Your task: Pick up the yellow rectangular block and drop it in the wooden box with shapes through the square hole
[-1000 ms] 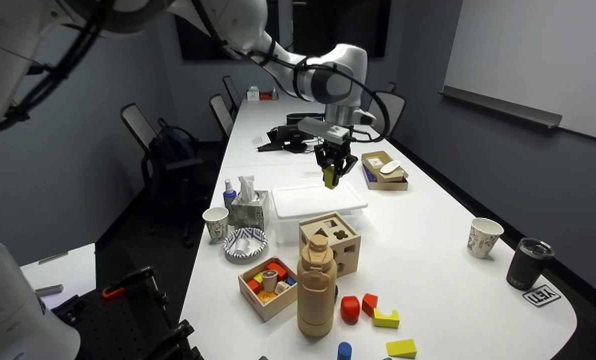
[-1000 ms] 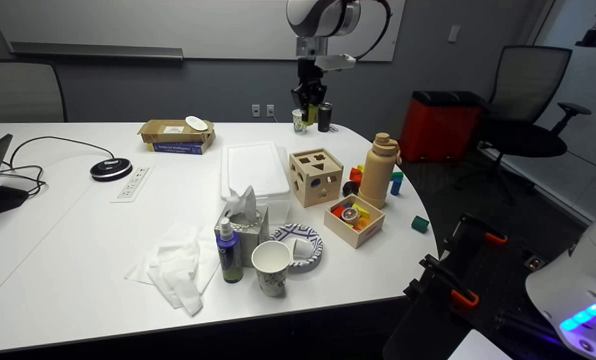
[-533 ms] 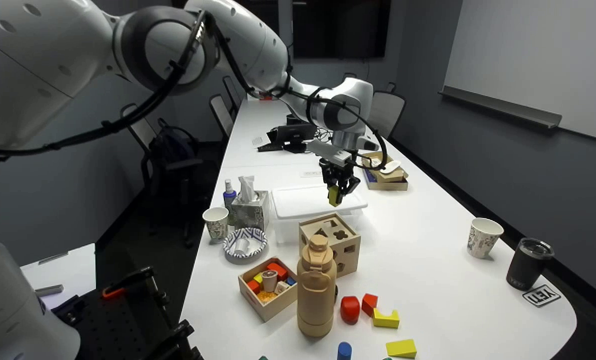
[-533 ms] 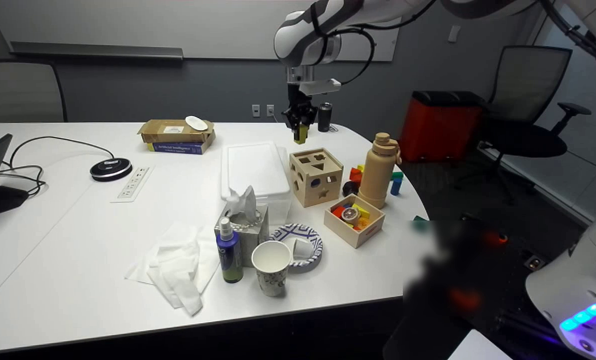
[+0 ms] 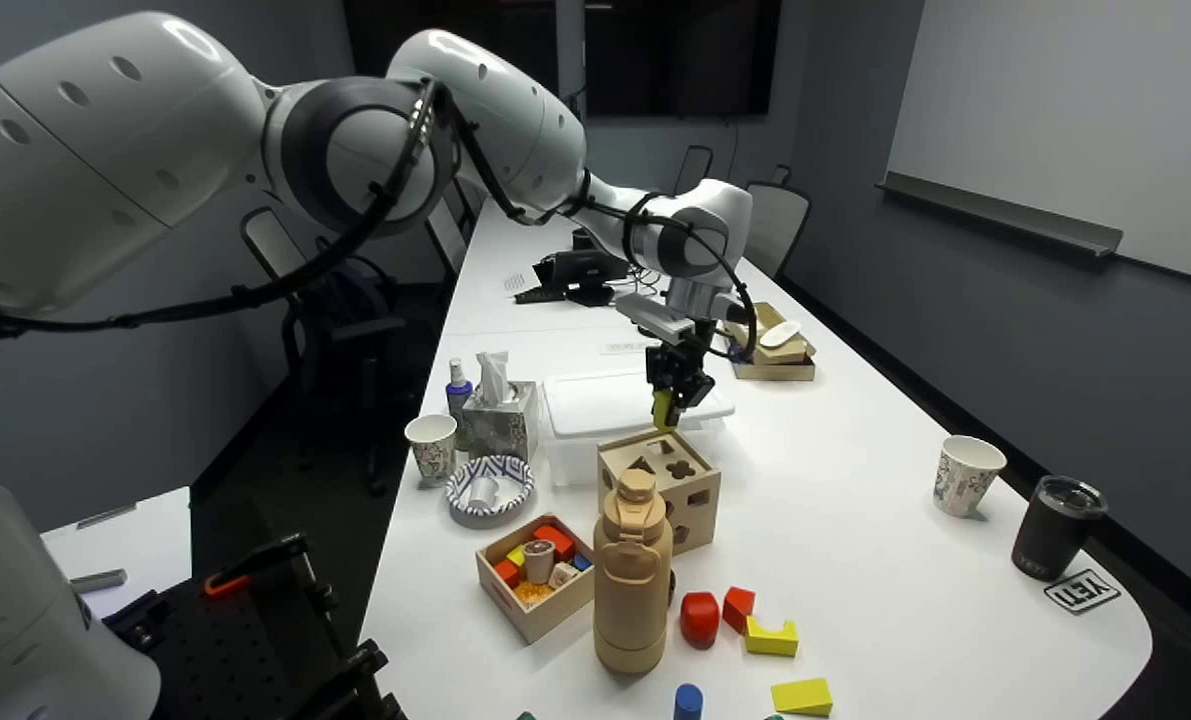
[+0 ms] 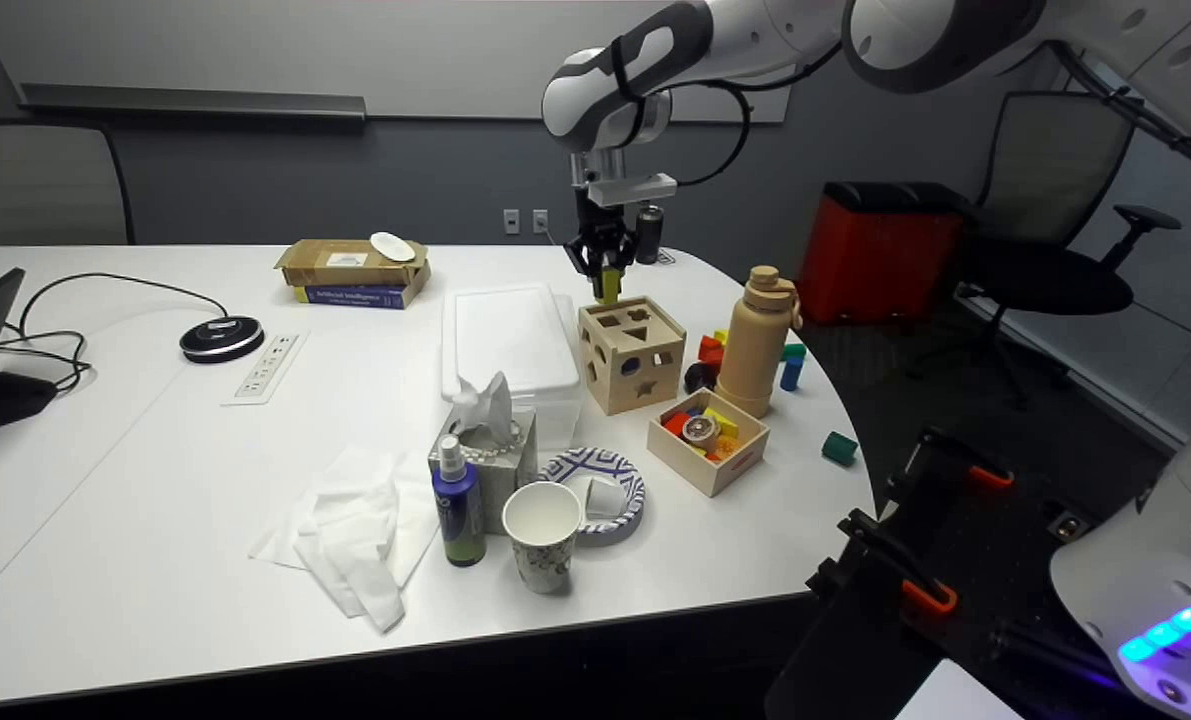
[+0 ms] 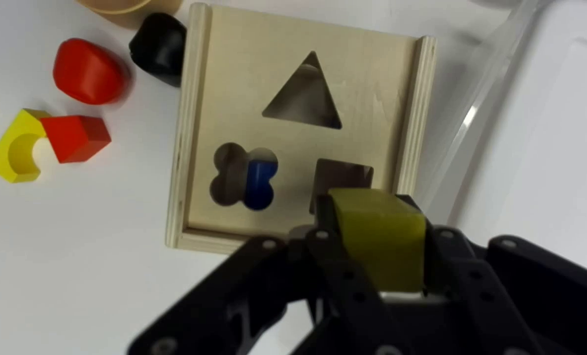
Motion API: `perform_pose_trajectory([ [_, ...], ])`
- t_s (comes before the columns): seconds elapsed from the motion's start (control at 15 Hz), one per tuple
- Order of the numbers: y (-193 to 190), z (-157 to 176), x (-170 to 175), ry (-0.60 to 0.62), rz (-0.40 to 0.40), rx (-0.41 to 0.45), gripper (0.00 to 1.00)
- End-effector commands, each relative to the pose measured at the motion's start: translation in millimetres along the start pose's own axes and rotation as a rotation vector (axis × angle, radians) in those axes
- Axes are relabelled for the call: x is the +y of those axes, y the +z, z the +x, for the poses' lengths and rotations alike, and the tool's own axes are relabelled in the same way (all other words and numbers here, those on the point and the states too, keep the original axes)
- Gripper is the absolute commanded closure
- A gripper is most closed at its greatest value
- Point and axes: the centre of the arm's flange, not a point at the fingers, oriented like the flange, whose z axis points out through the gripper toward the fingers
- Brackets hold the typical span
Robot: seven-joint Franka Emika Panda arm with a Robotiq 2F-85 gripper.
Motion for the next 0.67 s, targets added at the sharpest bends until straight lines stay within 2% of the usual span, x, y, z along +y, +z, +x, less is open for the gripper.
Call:
perform_pose_trajectory([
  [0.0, 3.2, 12.1, -2.1, 0.050, -0.017, -0.034, 0.92],
  [0.6, 22.5, 13.9, 1.6, 0.084, -0.022, -0.045, 0.92],
])
